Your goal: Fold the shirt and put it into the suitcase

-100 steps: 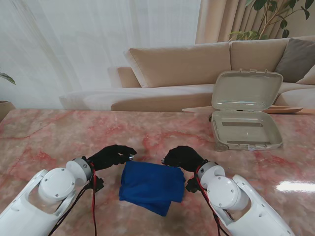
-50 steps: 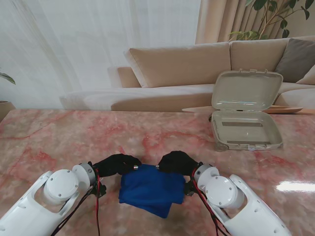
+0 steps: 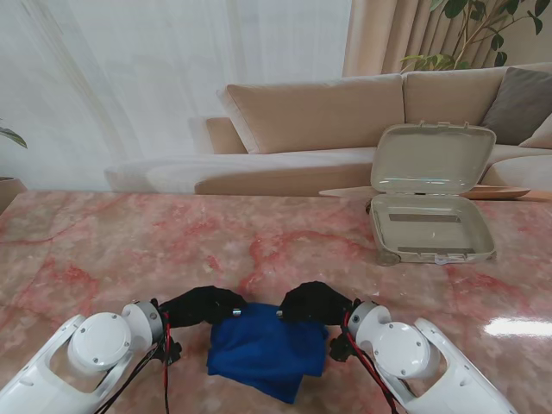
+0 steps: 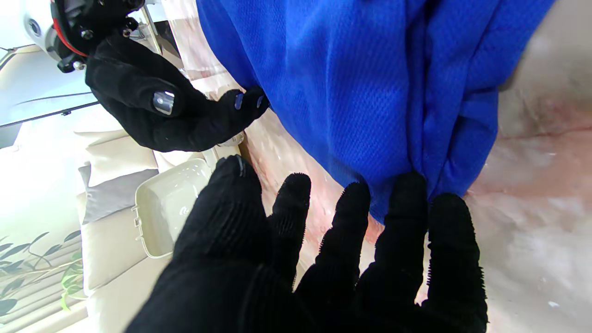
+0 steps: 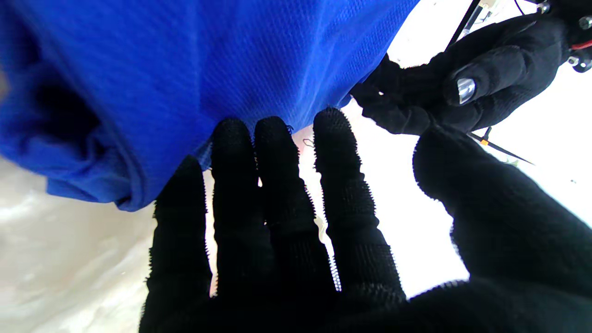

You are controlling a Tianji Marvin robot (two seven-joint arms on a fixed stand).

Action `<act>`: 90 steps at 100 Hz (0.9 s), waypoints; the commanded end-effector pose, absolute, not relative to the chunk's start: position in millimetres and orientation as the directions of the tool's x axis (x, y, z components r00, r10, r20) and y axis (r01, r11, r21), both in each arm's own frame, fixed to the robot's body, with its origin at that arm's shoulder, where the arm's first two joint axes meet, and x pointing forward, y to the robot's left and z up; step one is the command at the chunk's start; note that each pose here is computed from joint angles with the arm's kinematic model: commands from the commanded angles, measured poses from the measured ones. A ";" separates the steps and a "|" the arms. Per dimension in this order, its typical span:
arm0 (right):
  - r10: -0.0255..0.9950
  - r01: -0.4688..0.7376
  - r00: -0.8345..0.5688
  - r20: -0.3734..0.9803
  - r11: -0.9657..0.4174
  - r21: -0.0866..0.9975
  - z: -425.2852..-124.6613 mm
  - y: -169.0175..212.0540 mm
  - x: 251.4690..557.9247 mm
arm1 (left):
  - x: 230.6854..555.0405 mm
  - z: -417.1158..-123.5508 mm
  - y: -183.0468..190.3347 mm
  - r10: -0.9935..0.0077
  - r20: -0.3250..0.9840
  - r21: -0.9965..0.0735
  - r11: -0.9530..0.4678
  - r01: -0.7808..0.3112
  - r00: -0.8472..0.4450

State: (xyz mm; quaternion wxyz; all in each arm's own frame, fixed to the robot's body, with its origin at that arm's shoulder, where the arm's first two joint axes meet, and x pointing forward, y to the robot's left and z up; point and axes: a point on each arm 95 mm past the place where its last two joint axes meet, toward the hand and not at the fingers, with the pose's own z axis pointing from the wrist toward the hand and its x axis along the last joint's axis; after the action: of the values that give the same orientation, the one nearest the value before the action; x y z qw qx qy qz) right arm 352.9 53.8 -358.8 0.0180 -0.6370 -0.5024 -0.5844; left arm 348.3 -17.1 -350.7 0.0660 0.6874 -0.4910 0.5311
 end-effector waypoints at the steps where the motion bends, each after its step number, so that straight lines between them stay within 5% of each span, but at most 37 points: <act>1: 0.621 0.669 -0.175 0.764 -0.494 0.555 -362.2 52.9 347.2 | 342.1 -350.5 -19.3 -0.612 0.789 -0.440 -0.499 -0.747 -0.056; 36: 0.618 0.542 -0.205 0.759 -0.574 0.613 -321.0 49.2 353.7 | 349.7 -316.1 -18.0 -0.612 0.778 -0.546 -0.549 -0.633 -0.140; 90: 0.770 0.232 -0.174 0.614 -0.574 0.785 -270.1 -0.5 402.1 | 369.3 -300.3 -7.7 -0.630 0.751 -0.647 -0.643 -0.410 -0.198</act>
State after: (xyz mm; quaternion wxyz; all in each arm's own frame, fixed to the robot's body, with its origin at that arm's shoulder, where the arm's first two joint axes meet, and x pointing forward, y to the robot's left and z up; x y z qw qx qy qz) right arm 395.4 10.0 -272.8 -0.1981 -0.6024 -0.4141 -0.6530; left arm 367.9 -8.4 -297.1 -0.0813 0.6247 -0.4189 0.6539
